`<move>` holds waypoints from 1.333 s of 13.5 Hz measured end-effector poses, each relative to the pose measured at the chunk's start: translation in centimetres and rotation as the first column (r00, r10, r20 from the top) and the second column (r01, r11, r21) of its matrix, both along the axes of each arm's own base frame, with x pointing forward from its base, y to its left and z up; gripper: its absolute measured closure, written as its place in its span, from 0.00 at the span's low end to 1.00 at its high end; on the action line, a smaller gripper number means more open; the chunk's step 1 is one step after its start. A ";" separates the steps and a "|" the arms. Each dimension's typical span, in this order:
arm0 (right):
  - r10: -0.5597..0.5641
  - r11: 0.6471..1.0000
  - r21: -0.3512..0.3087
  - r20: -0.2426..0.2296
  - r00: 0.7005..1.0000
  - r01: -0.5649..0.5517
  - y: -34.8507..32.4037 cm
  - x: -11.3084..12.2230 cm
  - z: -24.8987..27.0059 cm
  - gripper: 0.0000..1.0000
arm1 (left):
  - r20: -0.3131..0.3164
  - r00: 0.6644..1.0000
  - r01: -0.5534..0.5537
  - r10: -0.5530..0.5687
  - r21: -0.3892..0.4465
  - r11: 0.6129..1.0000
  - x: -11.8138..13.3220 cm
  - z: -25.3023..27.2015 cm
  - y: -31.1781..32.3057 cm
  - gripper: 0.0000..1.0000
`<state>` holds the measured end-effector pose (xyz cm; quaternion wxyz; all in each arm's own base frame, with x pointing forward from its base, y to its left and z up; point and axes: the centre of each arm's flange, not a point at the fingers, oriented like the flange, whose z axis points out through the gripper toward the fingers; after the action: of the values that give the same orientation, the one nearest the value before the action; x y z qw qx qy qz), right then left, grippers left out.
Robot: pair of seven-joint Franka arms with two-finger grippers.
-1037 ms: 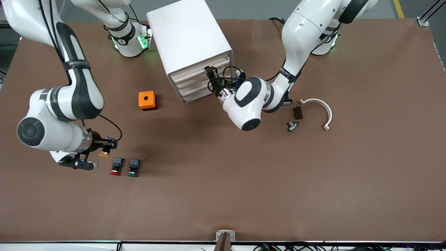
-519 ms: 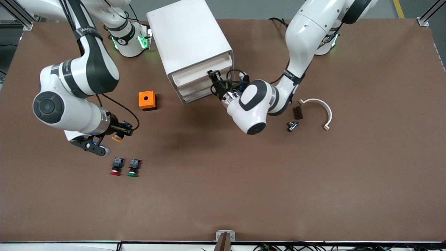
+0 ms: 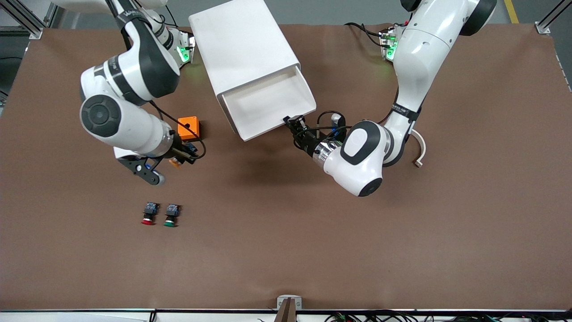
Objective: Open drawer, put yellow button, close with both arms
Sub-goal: 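Pull the drawer open with the left gripper while the right gripper carries the button, then lower the yellow button into the open drawer and open the right gripper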
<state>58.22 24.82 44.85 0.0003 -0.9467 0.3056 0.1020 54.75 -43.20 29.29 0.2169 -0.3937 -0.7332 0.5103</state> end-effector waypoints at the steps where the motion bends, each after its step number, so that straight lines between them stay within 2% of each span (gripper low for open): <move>1: -0.030 1.000 -0.002 -0.003 1.000 0.029 1.4 -0.6 0.2 0.58 | 0.007 1.000 0.002 -0.002 -0.007 1.000 0.1 0.1 0.1 0.84; 2: -0.060 0.998 -0.003 -0.004 0.998 0.060 2.8 -1.2 0.6 0.58 | 0.014 1.000 0.001 -0.001 -0.014 1.000 0.3 0.3 0.2 0.83; 3: -0.094 0.996 -0.001 -0.001 0.996 0.094 4.2 -1.8 1.1 0.58 | 0.017 1.000 -0.002 0.002 -0.018 1.000 0.6 0.5 0.5 0.76; 7: -0.217 0.976 -0.007 0.004 0.976 0.217 9.6 -4.5 2.6 0.58 | 0.028 0.999 -0.018 0.018 -0.010 1.000 1.9 0.7 2.2 0.37; 10: -0.319 0.948 -0.007 0.016 0.948 0.319 13.4 -6.6 2.4 0.58 | 0.101 0.995 0.002 -0.003 0.017 1.000 3.8 0.2 5.7 0.04; 11: -0.348 0.937 -0.002 0.020 0.937 0.348 14.5 -7.2 2.1 0.58 | 0.131 0.991 0.015 -0.018 0.022 1.000 4.5 0.0 7.1 0.00; 16: -0.452 0.892 0.016 0.027 0.892 0.452 19.8 -11.3 -1.0 0.58 | 0.258 0.963 0.069 -0.083 0.064 0.996 7.1 0.2 12.0 0.00; 18: -0.482 0.876 0.021 0.027 0.875 0.482 21.6 -13.0 -1.8 0.58 | 0.318 0.938 0.112 -0.139 0.100 0.989 7.8 0.6 13.3 0.00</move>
<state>45.22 46.38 43.07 0.0368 -0.8422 0.5310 0.0861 62.58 -29.95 29.91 0.1412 -0.5091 -0.7523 0.3937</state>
